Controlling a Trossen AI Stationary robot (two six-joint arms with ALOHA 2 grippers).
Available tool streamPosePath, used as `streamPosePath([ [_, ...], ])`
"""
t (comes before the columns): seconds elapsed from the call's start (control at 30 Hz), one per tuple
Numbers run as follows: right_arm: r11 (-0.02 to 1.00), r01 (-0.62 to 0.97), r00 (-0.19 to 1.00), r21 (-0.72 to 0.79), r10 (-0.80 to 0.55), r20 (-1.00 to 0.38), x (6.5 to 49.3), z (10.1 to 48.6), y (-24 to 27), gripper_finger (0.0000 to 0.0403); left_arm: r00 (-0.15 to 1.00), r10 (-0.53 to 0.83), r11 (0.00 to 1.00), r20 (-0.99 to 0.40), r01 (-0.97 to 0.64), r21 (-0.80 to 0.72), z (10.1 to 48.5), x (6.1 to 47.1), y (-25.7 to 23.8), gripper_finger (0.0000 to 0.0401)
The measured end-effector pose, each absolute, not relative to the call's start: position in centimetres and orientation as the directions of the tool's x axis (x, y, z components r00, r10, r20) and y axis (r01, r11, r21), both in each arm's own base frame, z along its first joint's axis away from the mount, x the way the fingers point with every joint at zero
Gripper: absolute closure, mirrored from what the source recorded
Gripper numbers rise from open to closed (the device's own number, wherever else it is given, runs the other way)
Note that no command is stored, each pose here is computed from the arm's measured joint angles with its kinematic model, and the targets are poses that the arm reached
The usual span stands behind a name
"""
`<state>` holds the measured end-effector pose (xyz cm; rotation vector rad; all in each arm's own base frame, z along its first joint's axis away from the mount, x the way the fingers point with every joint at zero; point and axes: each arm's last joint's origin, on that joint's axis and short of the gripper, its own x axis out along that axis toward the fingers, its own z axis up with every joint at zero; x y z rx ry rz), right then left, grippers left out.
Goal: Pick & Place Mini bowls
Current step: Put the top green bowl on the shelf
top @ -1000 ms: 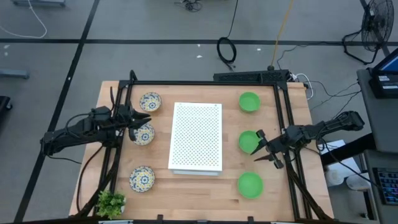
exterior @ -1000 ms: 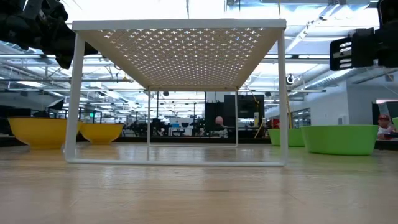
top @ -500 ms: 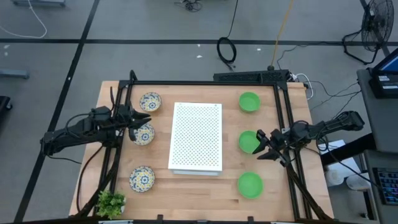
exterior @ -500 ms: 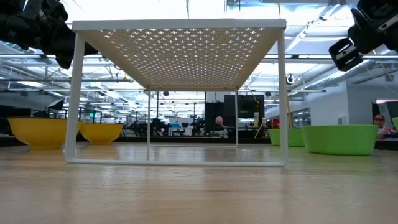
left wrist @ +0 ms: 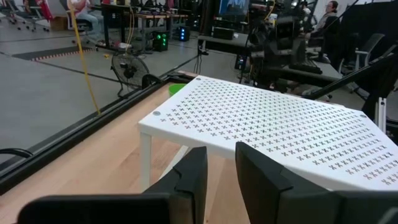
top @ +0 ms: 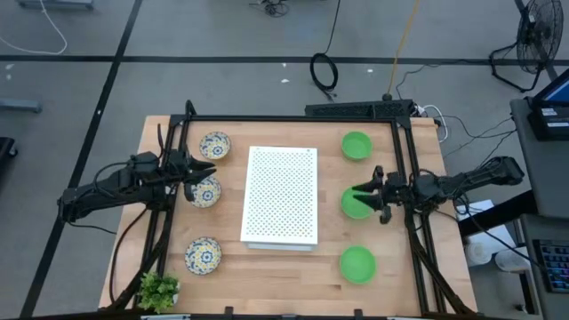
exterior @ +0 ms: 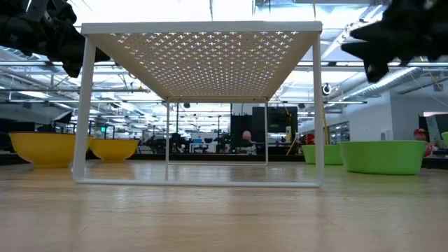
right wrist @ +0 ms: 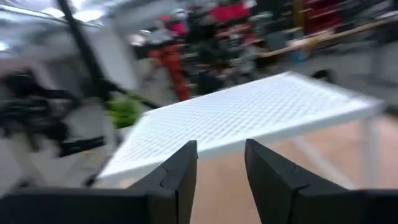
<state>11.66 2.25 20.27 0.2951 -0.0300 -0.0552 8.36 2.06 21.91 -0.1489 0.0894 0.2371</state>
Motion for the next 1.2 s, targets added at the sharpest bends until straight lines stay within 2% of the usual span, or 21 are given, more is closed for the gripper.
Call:
streamPosePath([
  [0.17, 0.948, 0.306, 0.93, 0.09, -0.278, -0.241, 13.3, 23.8, 1.6, 0.0239, 0.968, 0.227, 0.961, -0.106, -0.241, -0.136, 21.9, 8.4, 2.1, 0.0313],
  [0.3, 0.87, 0.485, 0.776, -0.093, -0.477, -0.412, 15.7, 26.5, -0.2, 0.0203, 0.968, 0.227, 0.961, -0.106, -0.24, -0.136, 21.9, 8.4, 2.1, 0.0313],
  [0.4, 0.812, 0.558, 0.656, -0.173, -0.559, -0.506, 18.0, 27.0, -2.4, 0.0185, 0.968, 0.227, 0.961, -0.106, -0.24, -0.136, 21.9, 8.4, 2.1, 0.0313],
  [0.47, 0.799, 0.572, 0.593, -0.183, -0.557, -0.581, 19.4, 26.3, -4.3, 0.0181, 0.968, 0.227, 0.961, -0.106, -0.241, -0.136, 21.9, 8.4, 2.1, 0.0313],
  [0.63, 0.789, 0.609, 0.483, -0.085, -0.453, -0.749, 20.9, 23.0, -9.3, 0.0183, 0.968, 0.227, 0.961, -0.106, -0.241, -0.136, 21.9, 8.4, 2.1, 0.0313],
  [0.8, 0.712, 0.694, 0.348, -0.107, -0.462, -0.816, 20.7, 20.3, -13.0, 0.0187, 0.968, 0.227, 0.961, -0.106, -0.24, -0.136, 21.9, 8.4, 2.1, 0.0313],
  [1.0, 0.73, 0.683, 0.366, 0.009, -0.332, -0.87, 20.8, 18.6, -14.2, 0.0184, 0.968, 0.227, 0.961, -0.106, -0.24, -0.136, 21.9, 8.4, 2.1, 0.0313],
  [1.2, 0.731, 0.682, 0.334, -0.012, -0.325, -0.885, 21.1, 17.7, -14.4, 0.019, 0.968, 0.227, 0.961, -0.106, -0.241, -0.136, 21.9, 8.4, 2.1, 0.0313],
])
